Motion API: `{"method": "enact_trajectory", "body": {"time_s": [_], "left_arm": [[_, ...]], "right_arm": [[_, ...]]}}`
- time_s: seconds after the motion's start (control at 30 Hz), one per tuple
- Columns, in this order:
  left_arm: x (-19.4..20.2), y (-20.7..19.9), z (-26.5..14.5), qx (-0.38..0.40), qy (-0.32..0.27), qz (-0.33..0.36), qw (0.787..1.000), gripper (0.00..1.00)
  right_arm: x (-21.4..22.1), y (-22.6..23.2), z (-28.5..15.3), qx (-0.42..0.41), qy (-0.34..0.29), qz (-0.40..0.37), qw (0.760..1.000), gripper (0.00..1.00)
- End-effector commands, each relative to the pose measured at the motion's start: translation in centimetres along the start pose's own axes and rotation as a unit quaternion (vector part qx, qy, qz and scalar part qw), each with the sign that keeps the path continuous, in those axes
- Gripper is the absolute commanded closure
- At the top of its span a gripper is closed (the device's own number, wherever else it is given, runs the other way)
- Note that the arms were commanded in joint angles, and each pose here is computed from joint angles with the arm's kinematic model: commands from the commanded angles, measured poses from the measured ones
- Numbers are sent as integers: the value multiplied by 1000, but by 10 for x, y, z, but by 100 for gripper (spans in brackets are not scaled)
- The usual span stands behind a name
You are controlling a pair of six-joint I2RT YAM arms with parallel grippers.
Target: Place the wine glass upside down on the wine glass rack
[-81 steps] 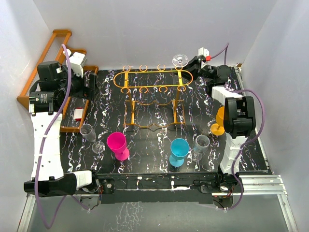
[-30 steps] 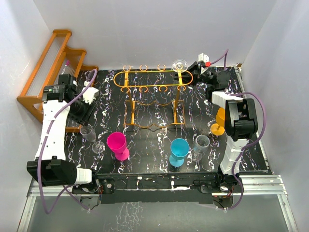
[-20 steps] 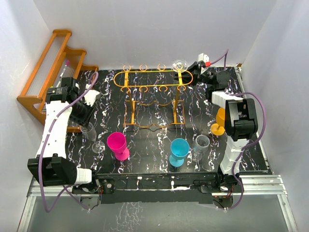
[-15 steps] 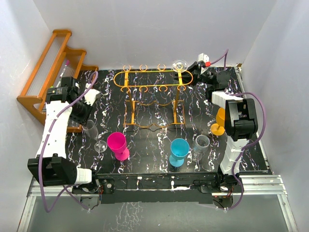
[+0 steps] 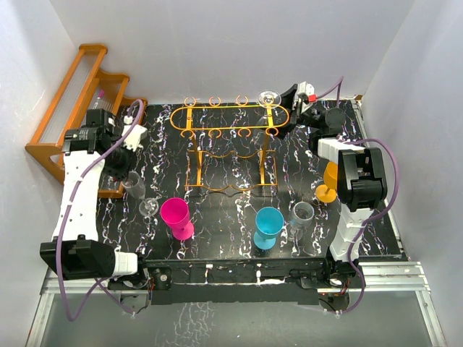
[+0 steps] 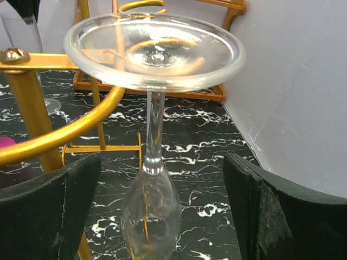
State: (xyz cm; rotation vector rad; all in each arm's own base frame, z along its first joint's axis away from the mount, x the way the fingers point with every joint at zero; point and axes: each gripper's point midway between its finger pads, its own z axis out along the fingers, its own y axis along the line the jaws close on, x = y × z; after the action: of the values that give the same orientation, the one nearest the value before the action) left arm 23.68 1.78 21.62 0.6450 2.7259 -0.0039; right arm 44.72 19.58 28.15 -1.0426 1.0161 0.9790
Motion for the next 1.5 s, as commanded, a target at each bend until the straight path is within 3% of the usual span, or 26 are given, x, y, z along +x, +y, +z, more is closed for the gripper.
{"method": "enact_trajectory", "body": {"time_s": [0.0, 0.23, 0.4, 0.53, 0.67, 0.8, 0.9, 0.97, 1.07, 1.13, 1.17, 1.27, 1.33, 1.4, 1.47], "left_arm": [[-20, 4, -33, -18, -49, -6, 999, 100], [-57, 21, -74, -61, -125, -9, 990, 100], [-98, 37, -119, -113, -230, 2, 967, 100], [-135, 56, -174, -193, -358, 17, 914, 100], [-160, 67, -232, -257, -458, 29, 851, 100], [-174, 67, -281, -294, -545, 39, 785, 100], [-177, 55, -305, -297, -603, 50, 738, 100], [-178, 46, -314, -280, -634, 48, 719, 100], [-178, 25, -321, -237, -678, 51, 694, 100], [-173, 12, -328, -218, -713, 52, 665, 100], [-171, 5, -331, -205, -728, 52, 652, 100], [-170, -8, -335, -159, -752, 39, 639, 100], [-172, -12, -336, -132, -766, 23, 629, 100], [-172, -16, -338, -102, -780, 2, 617, 100], [-173, -20, -339, -66, -791, -24, 607, 100]], "right_arm": [[-32, -2, -4, 14, -21, -63, 998, 2], [-45, -11, -16, 54, -47, -67, 995, 2], [-58, -24, -35, 113, -61, -77, 989, 2], [-70, -42, -58, 217, -87, -73, 970, 2], [-72, -70, -79, 326, -35, -69, 942, 2], [-79, -97, -112, 446, 12, -64, 893, 2], [-92, -106, -138, 526, 13, -49, 849, 2], [-110, -109, -152, 572, 5, -32, 820, 2], [-149, -103, -159, 609, 5, -19, 793, 2], [-173, -94, -156, 619, 21, 11, 785, 2], [-189, -87, -148, 612, 20, 10, 790, 2], [-242, -49, -105, 515, -9, -7, 857, 2], [-282, -18, -82, 459, -113, 51, 880, 2], [-313, 25, -53, 335, -218, 113, 910, 2], [-321, 70, -17, 208, -293, 198, 912, 2]]}}
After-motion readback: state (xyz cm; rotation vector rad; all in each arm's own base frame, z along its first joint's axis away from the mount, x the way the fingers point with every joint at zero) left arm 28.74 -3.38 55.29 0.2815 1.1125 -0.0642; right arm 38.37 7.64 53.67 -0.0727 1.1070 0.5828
